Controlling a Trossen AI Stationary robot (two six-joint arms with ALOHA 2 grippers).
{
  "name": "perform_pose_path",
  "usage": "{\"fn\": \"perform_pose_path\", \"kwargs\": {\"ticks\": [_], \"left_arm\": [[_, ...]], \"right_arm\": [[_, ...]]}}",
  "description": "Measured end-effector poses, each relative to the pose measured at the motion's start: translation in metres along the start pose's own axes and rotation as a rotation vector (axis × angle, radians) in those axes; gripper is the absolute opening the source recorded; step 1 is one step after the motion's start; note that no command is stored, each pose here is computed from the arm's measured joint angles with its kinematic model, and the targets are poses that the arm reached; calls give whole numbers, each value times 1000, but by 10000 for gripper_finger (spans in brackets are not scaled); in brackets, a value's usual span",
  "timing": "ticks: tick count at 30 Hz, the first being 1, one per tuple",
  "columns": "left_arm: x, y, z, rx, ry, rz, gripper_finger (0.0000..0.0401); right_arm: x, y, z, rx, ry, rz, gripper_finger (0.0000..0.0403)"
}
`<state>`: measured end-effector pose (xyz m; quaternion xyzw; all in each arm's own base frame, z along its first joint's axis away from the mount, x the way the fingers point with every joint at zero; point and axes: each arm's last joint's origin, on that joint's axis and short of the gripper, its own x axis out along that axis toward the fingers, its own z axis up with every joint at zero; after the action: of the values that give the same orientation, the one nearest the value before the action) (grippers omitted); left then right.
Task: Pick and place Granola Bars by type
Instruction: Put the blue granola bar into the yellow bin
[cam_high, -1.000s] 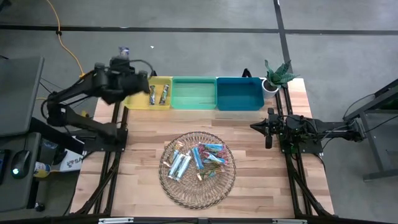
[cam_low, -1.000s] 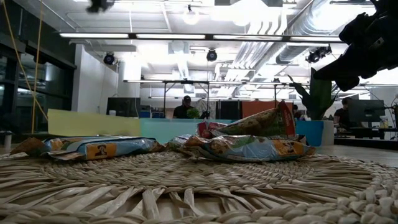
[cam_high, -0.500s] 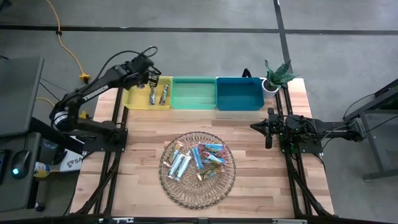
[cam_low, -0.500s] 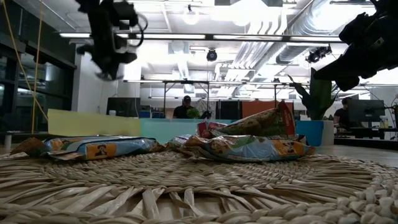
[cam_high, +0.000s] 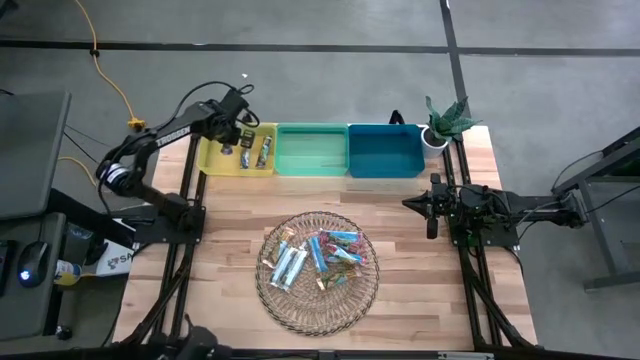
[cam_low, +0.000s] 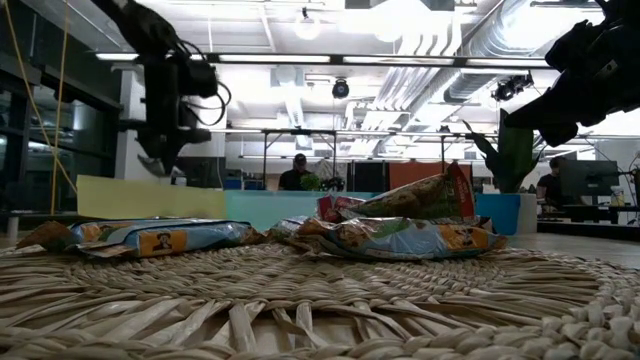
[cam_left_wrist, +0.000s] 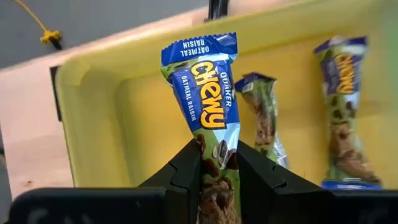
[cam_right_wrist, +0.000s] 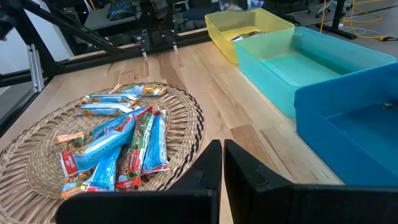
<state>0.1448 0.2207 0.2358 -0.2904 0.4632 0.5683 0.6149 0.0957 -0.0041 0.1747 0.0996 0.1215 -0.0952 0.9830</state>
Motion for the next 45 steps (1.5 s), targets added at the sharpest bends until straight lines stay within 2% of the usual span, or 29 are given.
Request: {"fn": "perform_pose_path", "kwargs": {"ticks": [8,34,39,45], "left_arm": [[25,-11,1,27,93,-19,75],[66,-25,3,89,156,10,80],[66,-25,3,119,159,8,106],[66,-26,2,145,180,-32,167]], "right_arm": [[0,0,0,0,0,0,0],[0,0,0,0,0,0,0],[0,0,0,0,0,0,0],[0,0,0,0,0,0,0]]}}
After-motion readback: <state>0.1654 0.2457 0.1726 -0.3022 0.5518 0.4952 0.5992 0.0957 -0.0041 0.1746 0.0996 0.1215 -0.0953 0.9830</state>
